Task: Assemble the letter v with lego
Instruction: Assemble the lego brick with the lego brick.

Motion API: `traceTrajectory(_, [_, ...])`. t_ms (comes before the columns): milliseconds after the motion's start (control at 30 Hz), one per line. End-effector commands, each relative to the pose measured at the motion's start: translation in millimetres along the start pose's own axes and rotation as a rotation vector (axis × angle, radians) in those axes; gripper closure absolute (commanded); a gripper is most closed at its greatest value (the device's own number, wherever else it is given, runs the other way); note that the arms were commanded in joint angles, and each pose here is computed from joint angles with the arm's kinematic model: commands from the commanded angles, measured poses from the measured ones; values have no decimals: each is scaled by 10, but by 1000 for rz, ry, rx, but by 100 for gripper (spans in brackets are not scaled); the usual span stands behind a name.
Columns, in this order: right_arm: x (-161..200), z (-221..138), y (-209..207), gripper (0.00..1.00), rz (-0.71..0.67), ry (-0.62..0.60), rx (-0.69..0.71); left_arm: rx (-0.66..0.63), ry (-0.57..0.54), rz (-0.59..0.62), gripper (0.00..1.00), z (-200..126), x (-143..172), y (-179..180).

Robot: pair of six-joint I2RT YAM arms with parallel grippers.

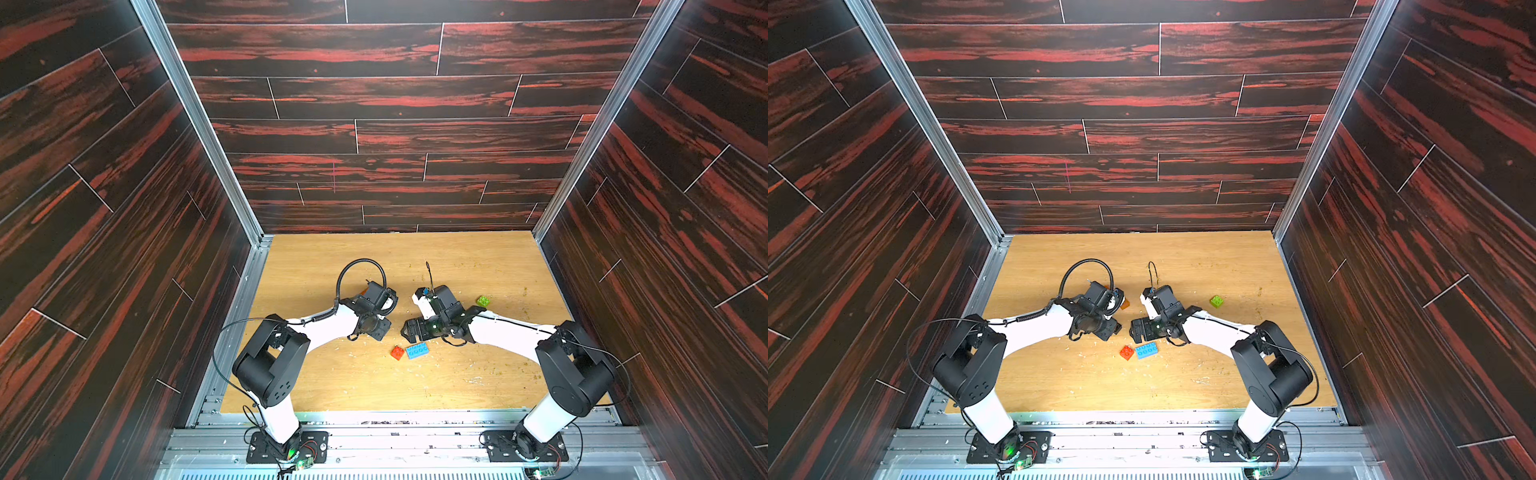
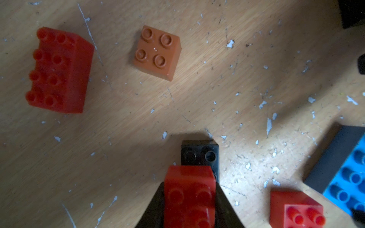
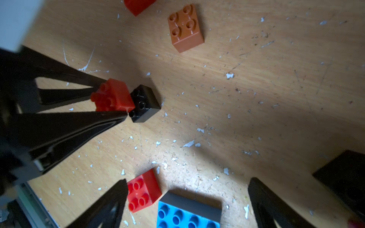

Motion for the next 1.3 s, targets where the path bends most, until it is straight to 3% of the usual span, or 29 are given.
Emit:
traceTrajectory(0, [69, 63, -21, 2, 12, 29, -6, -2, 3, -13, 79, -61, 63, -4])
traceTrajectory(367, [77, 69, -19, 2, 11, 31, -9, 19, 2, -51, 80, -42, 197, -32])
traceTrajectory(800, [93, 80, -15, 2, 13, 37, -15, -3, -81, -100, 79, -97, 69, -20])
traceTrajectory(1267, [89, 78, -14, 2, 10, 35, -17, 32, -28, -88, 79, -19, 160, -107])
Point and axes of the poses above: each gripper's point midway between its finger pads, its own z axis out along the fingers, its own y axis along the line the jaws close on, x = y × z, the point moved 6 cm from there along -z, back along the fingers, and after that the axes turned 1 degree about -z, right-handed, at the moved point
